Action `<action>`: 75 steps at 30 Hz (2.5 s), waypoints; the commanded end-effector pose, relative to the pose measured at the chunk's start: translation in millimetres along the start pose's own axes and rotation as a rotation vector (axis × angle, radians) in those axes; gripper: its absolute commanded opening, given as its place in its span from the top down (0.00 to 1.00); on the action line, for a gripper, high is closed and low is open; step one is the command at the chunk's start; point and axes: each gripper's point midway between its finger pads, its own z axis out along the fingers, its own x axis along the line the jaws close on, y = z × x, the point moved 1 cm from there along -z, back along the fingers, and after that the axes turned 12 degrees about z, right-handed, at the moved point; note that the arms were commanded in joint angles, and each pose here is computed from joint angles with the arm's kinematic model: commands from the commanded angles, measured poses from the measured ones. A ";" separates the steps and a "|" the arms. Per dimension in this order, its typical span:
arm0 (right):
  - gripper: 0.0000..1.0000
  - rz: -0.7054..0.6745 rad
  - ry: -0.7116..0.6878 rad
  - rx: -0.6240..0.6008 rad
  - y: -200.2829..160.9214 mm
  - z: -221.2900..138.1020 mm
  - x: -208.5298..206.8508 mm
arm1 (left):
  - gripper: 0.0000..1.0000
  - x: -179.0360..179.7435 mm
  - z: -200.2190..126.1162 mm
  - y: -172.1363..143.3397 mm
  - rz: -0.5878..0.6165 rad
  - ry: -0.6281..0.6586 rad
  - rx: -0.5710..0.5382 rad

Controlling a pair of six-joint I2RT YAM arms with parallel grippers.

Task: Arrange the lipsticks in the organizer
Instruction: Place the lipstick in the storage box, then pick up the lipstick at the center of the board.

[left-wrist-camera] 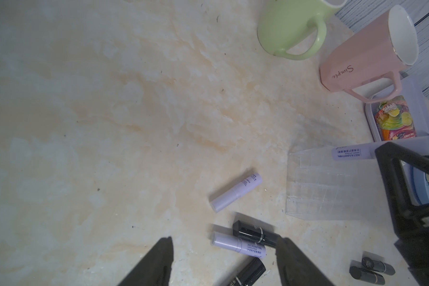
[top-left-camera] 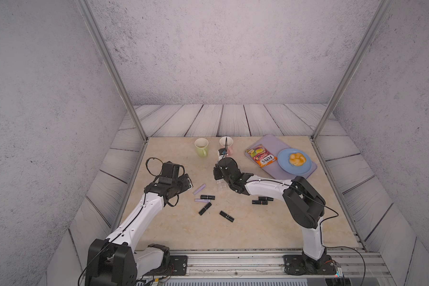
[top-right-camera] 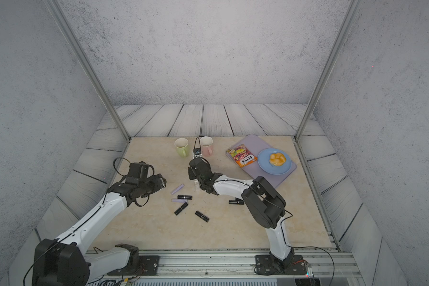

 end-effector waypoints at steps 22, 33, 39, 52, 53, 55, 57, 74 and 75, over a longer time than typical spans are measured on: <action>0.56 0.007 -0.036 0.030 -6.9 -5.6 2.9 | 0.36 -1.4 7.2 0.2 0.102 -0.008 0.022; 0.42 0.046 0.008 0.089 15.4 -69.7 3.9 | 0.32 -5.9 53.7 -16.5 0.130 0.001 0.163; 0.42 0.077 0.031 0.131 6.2 -99.7 -6.2 | 0.32 -15.0 62.9 -15.2 0.203 0.006 0.200; 0.42 0.075 0.004 0.152 -10.1 -128.4 -31.1 | 0.39 -47.6 89.5 -20.9 0.439 0.048 0.337; 0.42 0.076 0.003 0.148 -10.7 -130.1 -32.5 | 0.40 -48.9 92.4 -22.9 0.455 0.055 0.346; 0.43 0.075 -0.001 0.138 -10.7 -132.6 -35.8 | 0.41 -51.7 97.6 -26.5 0.483 0.067 0.365; 0.43 0.074 -0.004 0.138 -12.2 -134.0 -37.8 | 0.43 -52.8 104.4 -29.7 0.498 0.073 0.385; 0.44 0.076 0.007 0.139 -17.9 -139.9 -42.2 | 0.63 -42.6 132.6 -38.2 0.544 0.134 0.458; 0.44 0.076 0.007 0.141 -18.6 -139.7 -42.3 | 0.65 -42.6 134.0 -38.2 0.547 0.136 0.463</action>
